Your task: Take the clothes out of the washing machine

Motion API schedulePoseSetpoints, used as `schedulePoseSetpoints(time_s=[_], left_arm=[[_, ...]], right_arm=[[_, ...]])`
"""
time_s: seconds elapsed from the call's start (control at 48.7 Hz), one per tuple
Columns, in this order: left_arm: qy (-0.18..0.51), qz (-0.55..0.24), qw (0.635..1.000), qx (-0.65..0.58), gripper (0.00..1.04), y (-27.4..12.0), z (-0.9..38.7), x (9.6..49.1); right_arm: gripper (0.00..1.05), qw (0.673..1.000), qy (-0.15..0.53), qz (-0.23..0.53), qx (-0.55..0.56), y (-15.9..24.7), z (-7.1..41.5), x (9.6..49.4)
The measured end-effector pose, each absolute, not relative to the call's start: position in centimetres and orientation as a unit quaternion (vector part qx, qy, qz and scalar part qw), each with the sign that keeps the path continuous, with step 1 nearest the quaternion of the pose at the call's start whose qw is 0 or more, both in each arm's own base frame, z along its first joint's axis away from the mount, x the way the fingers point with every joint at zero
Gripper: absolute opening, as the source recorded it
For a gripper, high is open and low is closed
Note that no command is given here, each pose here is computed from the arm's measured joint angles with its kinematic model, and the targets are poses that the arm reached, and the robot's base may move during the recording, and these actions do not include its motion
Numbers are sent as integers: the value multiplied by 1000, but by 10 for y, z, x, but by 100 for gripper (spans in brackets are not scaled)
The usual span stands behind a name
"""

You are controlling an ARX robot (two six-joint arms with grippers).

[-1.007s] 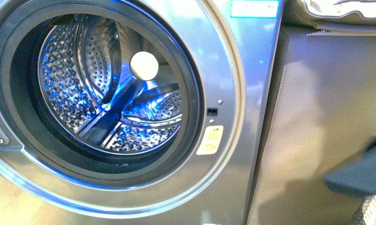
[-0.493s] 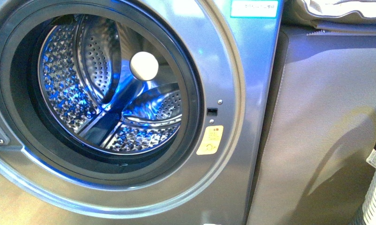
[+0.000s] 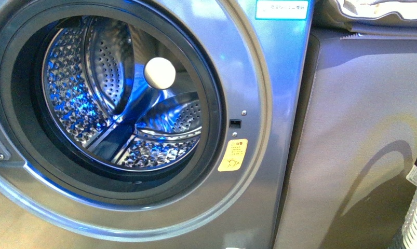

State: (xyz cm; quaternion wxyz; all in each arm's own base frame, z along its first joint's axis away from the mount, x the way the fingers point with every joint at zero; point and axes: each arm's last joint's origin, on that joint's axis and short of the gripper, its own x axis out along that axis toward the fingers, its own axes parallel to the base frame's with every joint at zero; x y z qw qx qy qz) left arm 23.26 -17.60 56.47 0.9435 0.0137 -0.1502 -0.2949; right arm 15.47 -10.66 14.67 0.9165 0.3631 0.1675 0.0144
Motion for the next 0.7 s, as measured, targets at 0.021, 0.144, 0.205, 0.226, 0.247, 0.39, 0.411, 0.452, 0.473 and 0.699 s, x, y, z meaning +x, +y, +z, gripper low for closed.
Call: schedulePoseSetpoints(time_s=[0.021,0.144,0.205,0.226,0.247,0.39,0.411,0.452,0.473,0.699], left_arm=[[-150,-295,944,14,98,-176,565,233],[-150,-295,944,14,98,-176,565,233],[-150,-295,944,14,98,-176,565,233],[-150,-295,944,14,98,-176,565,233],[-150,-295,944,14,98,-176,565,233],[-150,-295,943,14,98,-176,565,233],[-150,-295,944,14,98,-176,565,233],[-150,-295,944,14,98,-176,565,233],[-150,-295,944,14,98,-176,565,233],[-150,-295,944,14,98,-176,565,233]], right_arm=[[98,915,170,16,365,-104,146,153],[97,920,159,22,358,-89,151,146],[97,933,126,25,337,-80,162,143],[97,938,113,26,327,-77,167,142],[97,943,99,27,315,-74,171,141],[97,973,-4,49,226,-43,203,132],[97,976,-23,58,211,-35,208,130],[97,978,-57,77,183,-21,216,126],[97,978,-66,83,178,-17,219,125],[97,979,-118,118,116,17,213,113]])
